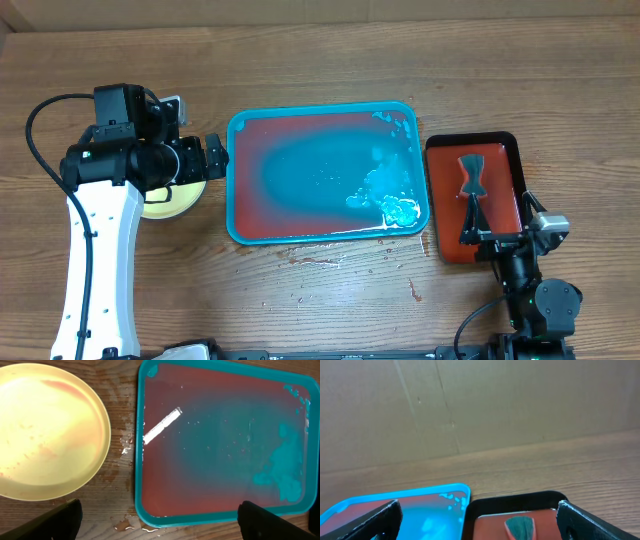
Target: Clean dirty plates on tray and stack at the side
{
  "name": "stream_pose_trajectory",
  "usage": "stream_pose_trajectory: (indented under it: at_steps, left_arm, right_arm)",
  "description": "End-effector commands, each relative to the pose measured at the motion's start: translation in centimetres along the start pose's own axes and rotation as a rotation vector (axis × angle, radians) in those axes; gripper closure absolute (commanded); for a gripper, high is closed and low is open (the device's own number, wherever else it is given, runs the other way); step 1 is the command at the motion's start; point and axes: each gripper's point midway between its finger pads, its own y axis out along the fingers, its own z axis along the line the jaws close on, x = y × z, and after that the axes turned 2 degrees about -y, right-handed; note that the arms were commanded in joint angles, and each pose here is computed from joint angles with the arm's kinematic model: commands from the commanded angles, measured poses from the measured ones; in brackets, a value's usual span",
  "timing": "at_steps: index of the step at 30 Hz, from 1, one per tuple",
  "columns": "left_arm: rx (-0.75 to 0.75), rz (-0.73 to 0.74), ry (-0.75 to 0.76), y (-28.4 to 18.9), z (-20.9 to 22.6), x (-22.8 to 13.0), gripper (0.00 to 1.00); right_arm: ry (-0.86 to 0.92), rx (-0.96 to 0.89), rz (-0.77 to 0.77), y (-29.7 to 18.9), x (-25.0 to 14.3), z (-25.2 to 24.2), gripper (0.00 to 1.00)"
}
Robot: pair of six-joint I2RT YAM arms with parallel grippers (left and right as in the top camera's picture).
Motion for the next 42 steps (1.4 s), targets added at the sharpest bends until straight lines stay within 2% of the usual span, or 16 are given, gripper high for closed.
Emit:
stream_pose_trajectory:
  at_steps: [1, 11, 42]
  left_arm:
    - [-0.003, -0.006, 0.026, -0.1, -0.1, 0.1, 0.00]
    - [-0.003, -0.006, 0.026, -0.1, -0.1, 0.1, 0.00]
    - [-0.003, -0.006, 0.026, -0.1, -0.1, 0.1, 0.00]
  right_arm:
    - [-0.006, -0.004, -0.022, 0.0, -0.3, -0.2, 0.00]
    - [-0.002, -0.014, 0.015, -0.7, -1.4, -0.4, 0.00]
    - [0.002, -0.013, 0.014, -0.7, -1.3, -0.3, 0.00]
